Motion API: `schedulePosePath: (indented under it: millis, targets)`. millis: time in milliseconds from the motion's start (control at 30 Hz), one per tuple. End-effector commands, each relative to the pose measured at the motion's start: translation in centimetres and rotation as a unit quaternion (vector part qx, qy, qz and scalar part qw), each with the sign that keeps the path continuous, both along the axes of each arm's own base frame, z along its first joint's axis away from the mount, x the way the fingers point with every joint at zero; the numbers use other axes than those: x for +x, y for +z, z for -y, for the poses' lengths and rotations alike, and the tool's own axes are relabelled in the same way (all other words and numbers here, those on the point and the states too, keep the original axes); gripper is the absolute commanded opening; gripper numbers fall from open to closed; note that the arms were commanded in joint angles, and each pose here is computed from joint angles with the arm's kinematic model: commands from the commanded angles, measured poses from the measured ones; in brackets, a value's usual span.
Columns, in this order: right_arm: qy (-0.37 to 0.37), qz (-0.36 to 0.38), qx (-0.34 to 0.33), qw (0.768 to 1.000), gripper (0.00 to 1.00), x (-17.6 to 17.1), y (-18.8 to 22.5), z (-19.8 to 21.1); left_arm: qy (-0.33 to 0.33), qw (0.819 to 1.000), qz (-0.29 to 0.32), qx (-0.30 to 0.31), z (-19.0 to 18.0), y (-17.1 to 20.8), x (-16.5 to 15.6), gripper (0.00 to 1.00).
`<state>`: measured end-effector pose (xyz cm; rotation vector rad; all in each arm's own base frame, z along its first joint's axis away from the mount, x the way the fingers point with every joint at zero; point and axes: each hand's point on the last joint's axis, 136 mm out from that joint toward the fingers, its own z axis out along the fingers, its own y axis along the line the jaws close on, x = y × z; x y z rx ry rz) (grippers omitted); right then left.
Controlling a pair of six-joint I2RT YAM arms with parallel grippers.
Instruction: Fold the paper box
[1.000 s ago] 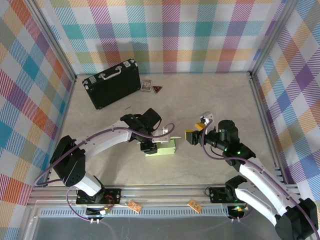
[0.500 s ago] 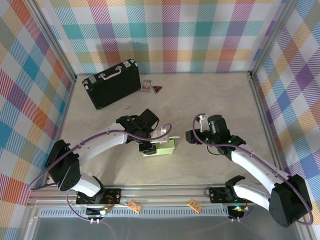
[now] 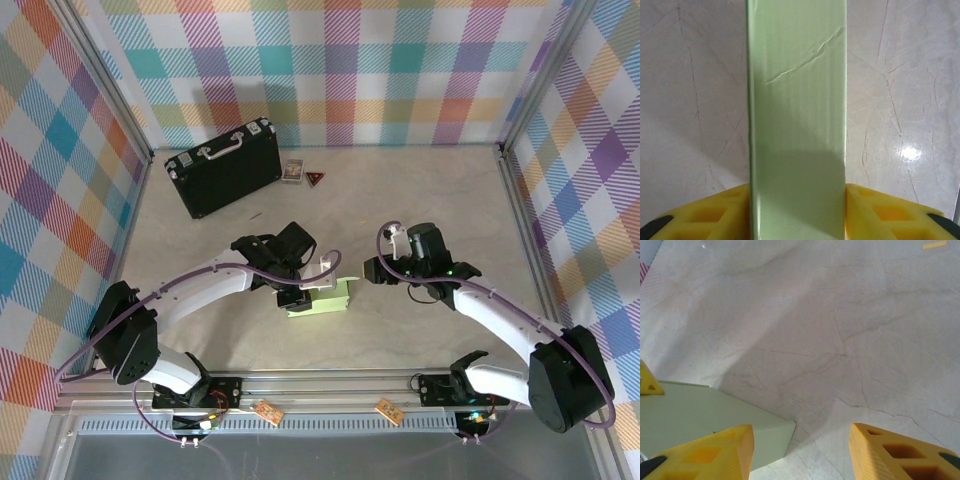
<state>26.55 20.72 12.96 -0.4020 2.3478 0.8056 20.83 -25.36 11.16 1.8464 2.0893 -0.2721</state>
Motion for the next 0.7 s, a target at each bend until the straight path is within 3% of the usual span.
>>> schedulePosePath:
  millis: [0, 167, 667]
  targets:
    - [0.012, 0.016, 0.019, 1.000, 0.54, 0.5, 0.9, -0.7, -0.003, 1.000, -0.007, 0.004, 0.2, -0.3, -0.3, 0.46]
    - [-0.004, -0.021, -0.023, 1.000, 0.49, 1.3, -1.1, -0.1, -0.002, 1.000, -0.009, 0.005, 0.3, -0.2, -0.2, 0.45]
    - [0.100, -0.060, 0.057, 0.992, 0.36, -2.4, -0.6, -3.1, -0.001, 1.000, -0.008, 0.004, 0.5, -0.1, 0.0, 0.39]
